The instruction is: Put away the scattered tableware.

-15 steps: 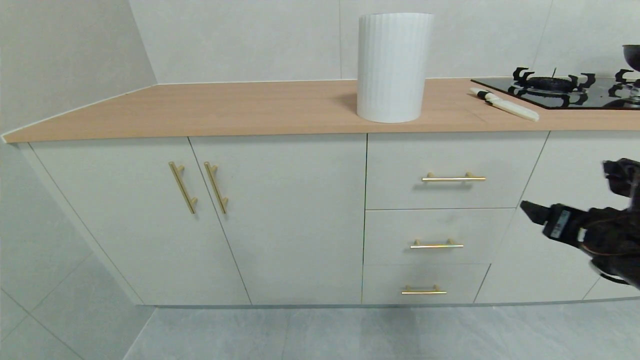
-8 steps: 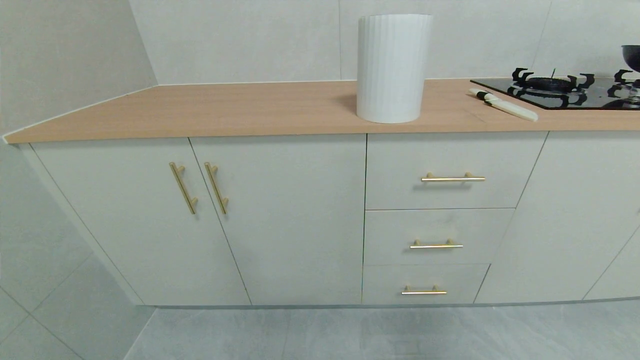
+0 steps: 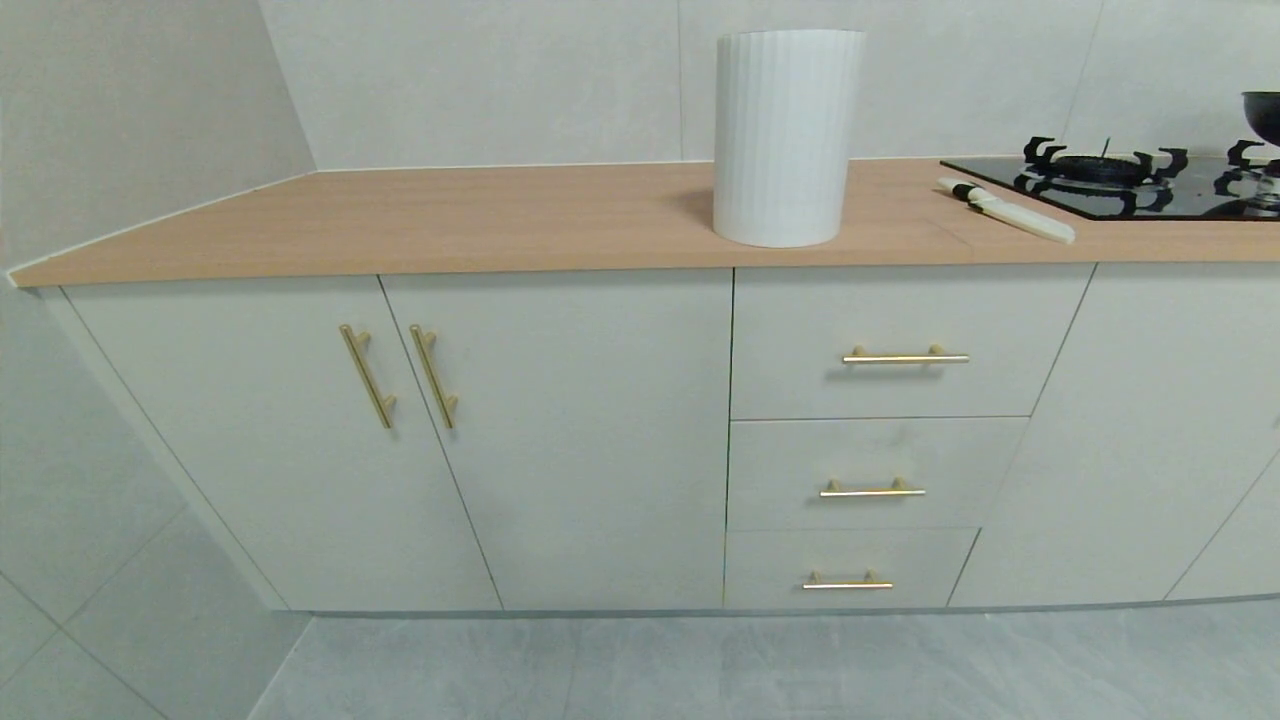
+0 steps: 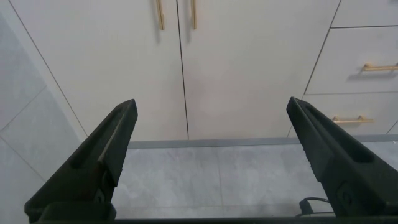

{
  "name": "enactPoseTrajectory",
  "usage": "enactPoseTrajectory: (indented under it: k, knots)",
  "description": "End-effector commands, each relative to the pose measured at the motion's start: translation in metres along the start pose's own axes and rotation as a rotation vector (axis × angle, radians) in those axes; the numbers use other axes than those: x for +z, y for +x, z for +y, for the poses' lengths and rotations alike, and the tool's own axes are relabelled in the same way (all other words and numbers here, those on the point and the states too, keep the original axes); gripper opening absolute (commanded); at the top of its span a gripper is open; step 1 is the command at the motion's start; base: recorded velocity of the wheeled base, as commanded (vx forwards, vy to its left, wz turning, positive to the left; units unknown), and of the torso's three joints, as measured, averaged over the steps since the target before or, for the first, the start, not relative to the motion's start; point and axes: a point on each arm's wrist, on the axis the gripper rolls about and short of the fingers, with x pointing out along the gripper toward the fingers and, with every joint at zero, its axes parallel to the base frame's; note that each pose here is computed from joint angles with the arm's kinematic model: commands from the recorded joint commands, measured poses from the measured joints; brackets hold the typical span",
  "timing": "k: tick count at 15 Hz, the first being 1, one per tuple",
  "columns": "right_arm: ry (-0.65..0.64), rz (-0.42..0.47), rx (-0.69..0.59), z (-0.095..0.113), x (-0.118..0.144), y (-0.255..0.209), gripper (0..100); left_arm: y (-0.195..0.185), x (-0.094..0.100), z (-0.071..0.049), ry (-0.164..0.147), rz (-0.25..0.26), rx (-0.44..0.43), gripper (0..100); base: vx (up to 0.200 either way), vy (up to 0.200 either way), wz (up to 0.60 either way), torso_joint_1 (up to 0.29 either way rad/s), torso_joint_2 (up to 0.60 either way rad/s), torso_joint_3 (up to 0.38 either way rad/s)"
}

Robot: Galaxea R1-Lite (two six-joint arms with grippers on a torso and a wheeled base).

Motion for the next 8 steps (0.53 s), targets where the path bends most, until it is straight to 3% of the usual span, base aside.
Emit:
enactPoseTrajectory:
  k: [1, 2, 3, 5, 6, 8]
  knots:
    - [0.001, -0.007, 0.006, 0.0, -0.012, -0.003, 100, 0.0, 0.0, 0.0, 0.0, 0.0, 0.0, 100, 0.0, 0.0, 0.0, 0.0, 0.0, 0.0]
    - [-0.025, 0.077, 0.103, 0.007, -0.046, 0.008, 100, 0.0, 0.0, 0.0, 0.0, 0.0, 0.0, 100, 0.0, 0.0, 0.0, 0.0, 0.0, 0.0]
    - [-0.021, 0.072, 0.167, 0.01, -0.059, 0.013, 100, 0.0, 0.0, 0.0, 0.0, 0.0, 0.0, 100, 0.0, 0.0, 0.0, 0.0, 0.0, 0.0]
    - [-0.015, 0.051, 0.265, 0.014, -0.073, 0.017, 100, 0.0, 0.0, 0.0, 0.0, 0.0, 0.0, 100, 0.0, 0.0, 0.0, 0.0, 0.0, 0.0]
    - [-0.022, 0.112, 0.327, 0.016, -0.082, 0.017, 100, 0.0, 0.0, 0.0, 0.0, 0.0, 0.0, 100, 0.0, 0.0, 0.0, 0.0, 0.0, 0.0]
    - [-0.029, 0.164, 0.336, 0.016, -0.087, 0.016, 100, 0.0, 0.0, 0.0, 0.0, 0.0, 0.0, 100, 0.0, 0.0, 0.0, 0.0, 0.0, 0.0]
